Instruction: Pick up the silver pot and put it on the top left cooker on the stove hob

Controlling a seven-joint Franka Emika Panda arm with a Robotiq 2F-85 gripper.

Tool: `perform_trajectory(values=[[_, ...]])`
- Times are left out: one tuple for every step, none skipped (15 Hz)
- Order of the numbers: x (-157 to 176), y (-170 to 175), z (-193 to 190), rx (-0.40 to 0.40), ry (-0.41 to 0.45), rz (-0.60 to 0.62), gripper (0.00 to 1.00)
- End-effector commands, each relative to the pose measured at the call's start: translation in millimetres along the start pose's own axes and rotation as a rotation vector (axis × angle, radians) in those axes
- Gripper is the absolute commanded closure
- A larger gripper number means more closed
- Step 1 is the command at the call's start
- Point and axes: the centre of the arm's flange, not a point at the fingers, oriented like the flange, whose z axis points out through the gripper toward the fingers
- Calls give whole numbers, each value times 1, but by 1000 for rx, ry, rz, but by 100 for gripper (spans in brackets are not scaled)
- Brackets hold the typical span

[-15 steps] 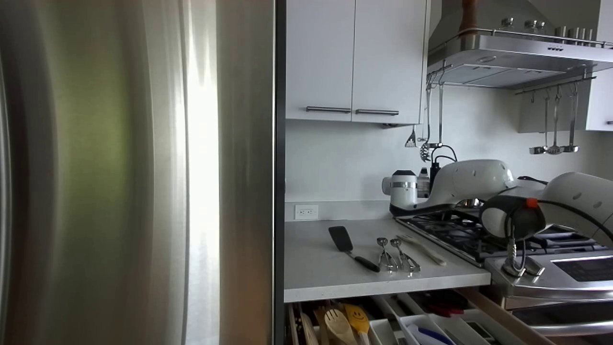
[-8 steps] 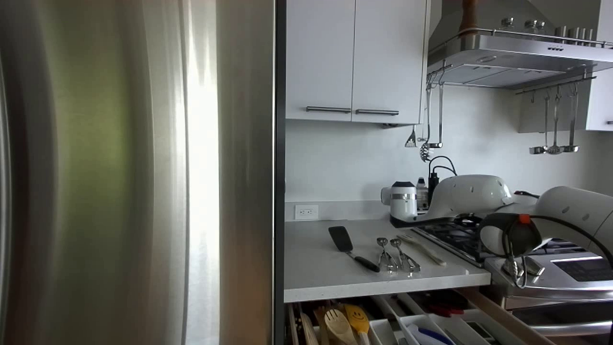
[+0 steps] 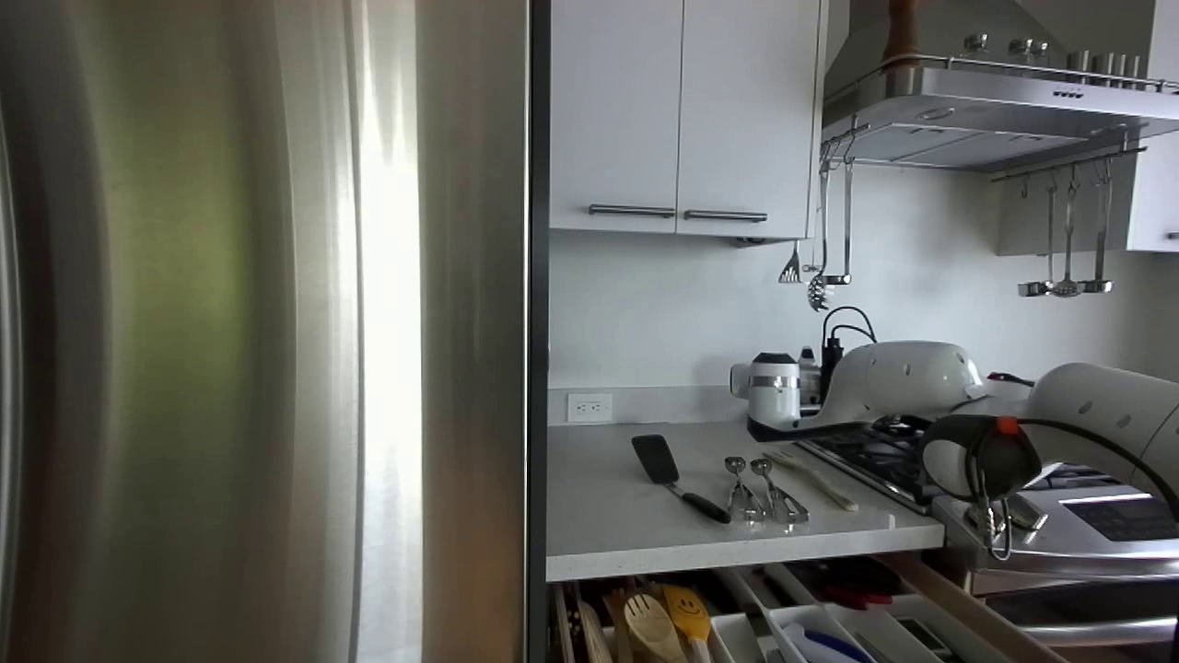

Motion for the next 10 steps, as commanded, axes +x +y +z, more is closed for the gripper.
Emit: perform_trajectory(values=[[0,0,0,0,0,0,94],[4,0,0,-8,9,18,98],[6,-1,-1,-16,30,18,98],[9,-2,-3,-19,56,18,98],[12,-3,-4,-20,71,14,98],[16,-3,-5,-19,87,17,98],[19,-4,-7,-15,112,19,98],[23,-3,-9,-10,128,26,98],[25,-1,-10,-7,140,26,98],[28,1,-10,0,150,33,98]])
